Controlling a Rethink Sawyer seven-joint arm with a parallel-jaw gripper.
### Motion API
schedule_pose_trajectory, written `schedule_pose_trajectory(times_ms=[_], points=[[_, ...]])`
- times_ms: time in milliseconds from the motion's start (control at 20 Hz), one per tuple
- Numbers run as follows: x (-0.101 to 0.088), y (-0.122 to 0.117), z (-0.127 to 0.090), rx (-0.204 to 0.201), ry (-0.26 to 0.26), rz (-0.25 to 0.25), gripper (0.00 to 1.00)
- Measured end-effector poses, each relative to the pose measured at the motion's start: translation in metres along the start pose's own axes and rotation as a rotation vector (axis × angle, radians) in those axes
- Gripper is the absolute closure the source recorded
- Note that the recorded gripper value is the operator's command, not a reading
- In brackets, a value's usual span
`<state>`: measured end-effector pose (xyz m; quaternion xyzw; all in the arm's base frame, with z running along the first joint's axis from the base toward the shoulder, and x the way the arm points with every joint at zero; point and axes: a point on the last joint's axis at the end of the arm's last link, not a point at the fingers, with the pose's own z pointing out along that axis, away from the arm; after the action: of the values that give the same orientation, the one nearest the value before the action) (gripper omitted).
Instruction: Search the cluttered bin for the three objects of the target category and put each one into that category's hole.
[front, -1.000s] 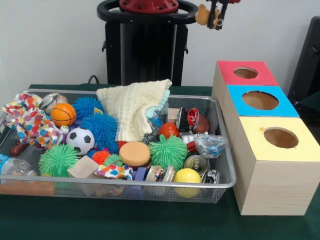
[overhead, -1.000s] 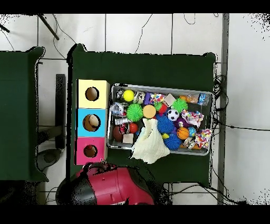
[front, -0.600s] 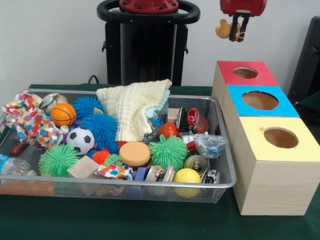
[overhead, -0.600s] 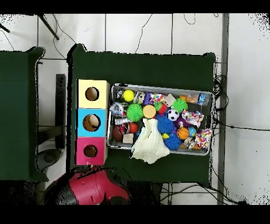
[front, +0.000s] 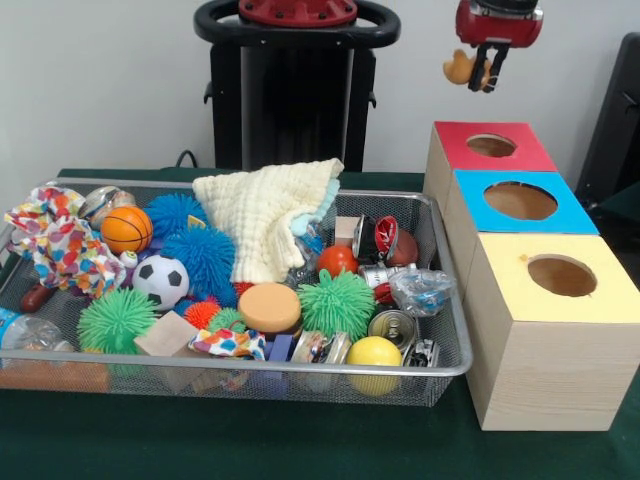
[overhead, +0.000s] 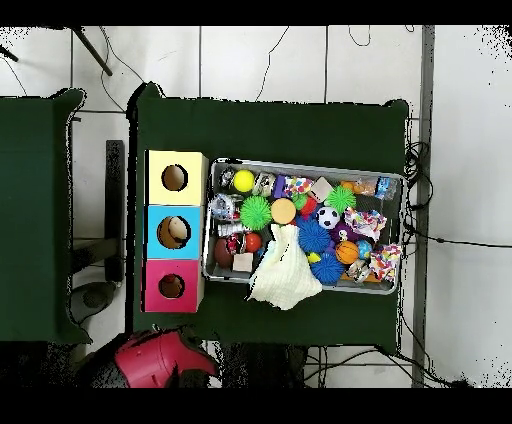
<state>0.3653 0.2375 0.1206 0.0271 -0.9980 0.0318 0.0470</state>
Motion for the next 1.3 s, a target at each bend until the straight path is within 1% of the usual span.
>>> schedule_pose_trajectory(times_ms=[150,250,350,450,700,1000,1300], points=[[-0.002,-0.004,0.008,-0.005,-0.008,0.022,1.0],[-0.006,-0.007,0.017,-0.012,-0.025,0.045,1.0],[-0.007,-0.008,0.02,-0.014,-0.031,0.051,1.0],[-0.011,-0.009,0.027,-0.02,-0.044,0.068,1.0],[-0.015,-0.011,0.034,-0.022,-0.038,0.099,1.0],[-0.023,-0.014,0.033,-0.016,-0.047,0.134,1.0],[-0.025,-0.01,0.032,-0.002,-0.042,0.135,1.0]])
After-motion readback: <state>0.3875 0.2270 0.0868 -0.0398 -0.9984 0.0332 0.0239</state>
